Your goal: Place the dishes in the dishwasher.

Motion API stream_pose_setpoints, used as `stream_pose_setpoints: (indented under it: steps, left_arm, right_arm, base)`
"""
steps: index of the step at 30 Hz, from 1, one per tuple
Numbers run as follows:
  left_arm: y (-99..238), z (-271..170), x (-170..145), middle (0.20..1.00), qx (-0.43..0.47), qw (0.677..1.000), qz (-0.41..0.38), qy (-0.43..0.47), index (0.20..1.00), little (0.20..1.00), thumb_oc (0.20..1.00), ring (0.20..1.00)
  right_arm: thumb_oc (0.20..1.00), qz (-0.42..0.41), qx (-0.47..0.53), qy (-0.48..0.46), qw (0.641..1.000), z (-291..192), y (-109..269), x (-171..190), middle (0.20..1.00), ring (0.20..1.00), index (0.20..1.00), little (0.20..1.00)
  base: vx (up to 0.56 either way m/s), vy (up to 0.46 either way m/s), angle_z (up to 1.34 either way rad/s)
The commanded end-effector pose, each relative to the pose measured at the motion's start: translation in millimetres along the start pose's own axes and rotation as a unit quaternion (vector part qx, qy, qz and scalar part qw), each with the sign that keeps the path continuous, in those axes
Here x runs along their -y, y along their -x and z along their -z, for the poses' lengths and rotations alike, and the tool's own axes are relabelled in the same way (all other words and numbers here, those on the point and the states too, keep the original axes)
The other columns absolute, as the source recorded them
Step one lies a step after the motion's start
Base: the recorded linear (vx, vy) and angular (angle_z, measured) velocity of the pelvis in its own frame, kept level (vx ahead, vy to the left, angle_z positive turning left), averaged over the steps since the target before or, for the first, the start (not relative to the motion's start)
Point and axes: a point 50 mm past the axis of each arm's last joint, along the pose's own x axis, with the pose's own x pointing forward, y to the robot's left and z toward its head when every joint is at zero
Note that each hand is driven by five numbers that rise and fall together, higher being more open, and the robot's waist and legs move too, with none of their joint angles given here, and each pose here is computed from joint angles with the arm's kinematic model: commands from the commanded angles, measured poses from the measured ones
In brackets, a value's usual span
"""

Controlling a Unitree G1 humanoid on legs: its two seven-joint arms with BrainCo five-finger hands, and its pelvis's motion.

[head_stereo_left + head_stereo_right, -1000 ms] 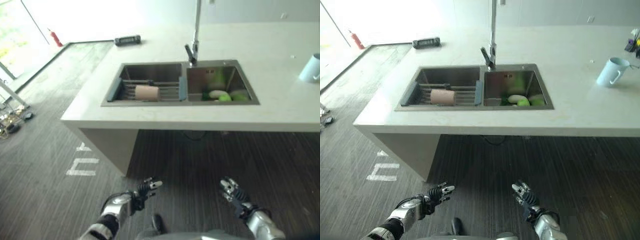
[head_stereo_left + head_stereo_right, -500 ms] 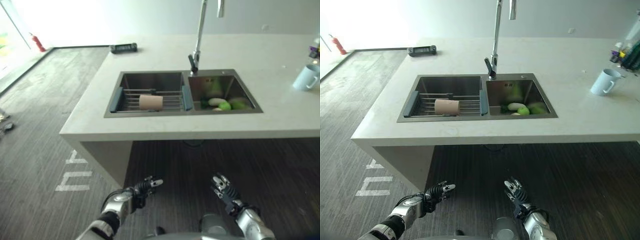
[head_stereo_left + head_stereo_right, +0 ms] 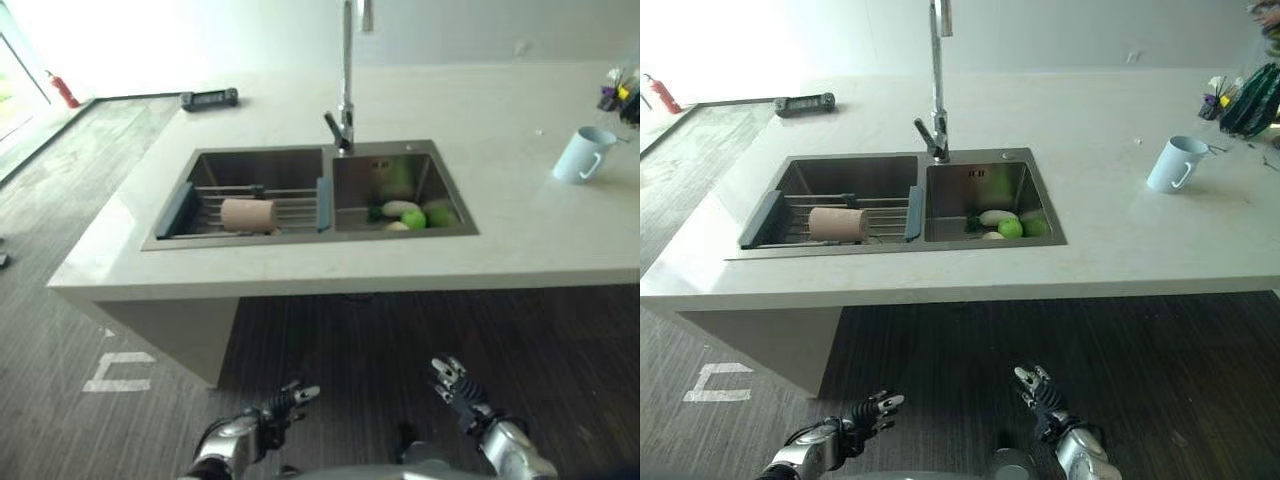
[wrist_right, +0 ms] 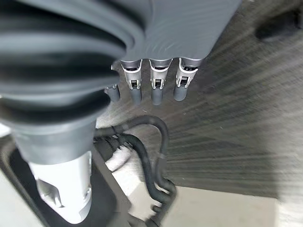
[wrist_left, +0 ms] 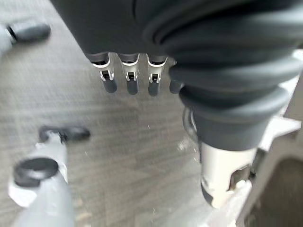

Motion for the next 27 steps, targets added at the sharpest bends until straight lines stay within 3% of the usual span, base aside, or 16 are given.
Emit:
stream_pose_setpoints:
  steps: [1,5,14,22,27]
  left_arm:
    - [-0.5,-34.8,-4.3,1.0,0.064,0.998,0.011,-0.007,1.0,1.0,1.0,1.0]
    - [0.6,-35.1,-2.9,1.0,0.066,0.998,0.021,0.002,1.0,1.0,1.0,1.0]
    - [-6.8,-37.8,7.9,1.0,0.041,0.996,0.044,-0.06,1.0,1.0,1.0,1.0]
    - [-2.2,-48.8,-6.7,1.0,0.045,0.995,0.011,-0.091,1.0,1.0,1.0,1.0]
    - [2.3,-58.9,-15.5,1.0,0.055,0.996,-0.016,-0.072,1.0,1.0,1.0,1.0]
  right_arm:
    - [1.0,-0.055,0.014,0.022,0.998,-11.8,-11.9,-23.8,1.0,1.0,1.0,1.0]
    - [1.0,-0.045,0.003,0.045,0.998,-10.5,-5.5,-10.8,1.0,1.0,1.0,1.0]
    - [1.0,0.017,0.009,0.004,1.0,-1.2,7.7,18.9,1.0,1.0,1.0,1.0]
    - [1.0,0.015,0.028,-0.021,0.999,-0.5,3.4,3.1,1.0,1.0,1.0,1.0]
    - [1.0,-0.001,0.007,-0.002,1.0,3.2,0.2,-5.0,1.0,1.0,1.0,1.0]
  base:
    - [0.12,-0.278,-0.1]
    - [0.15,-0.061,-0.11]
    - [0.18,0.421,-0.04]
    - [0.15,0.344,0.15]
    - [0.1,-0.114,0.03]
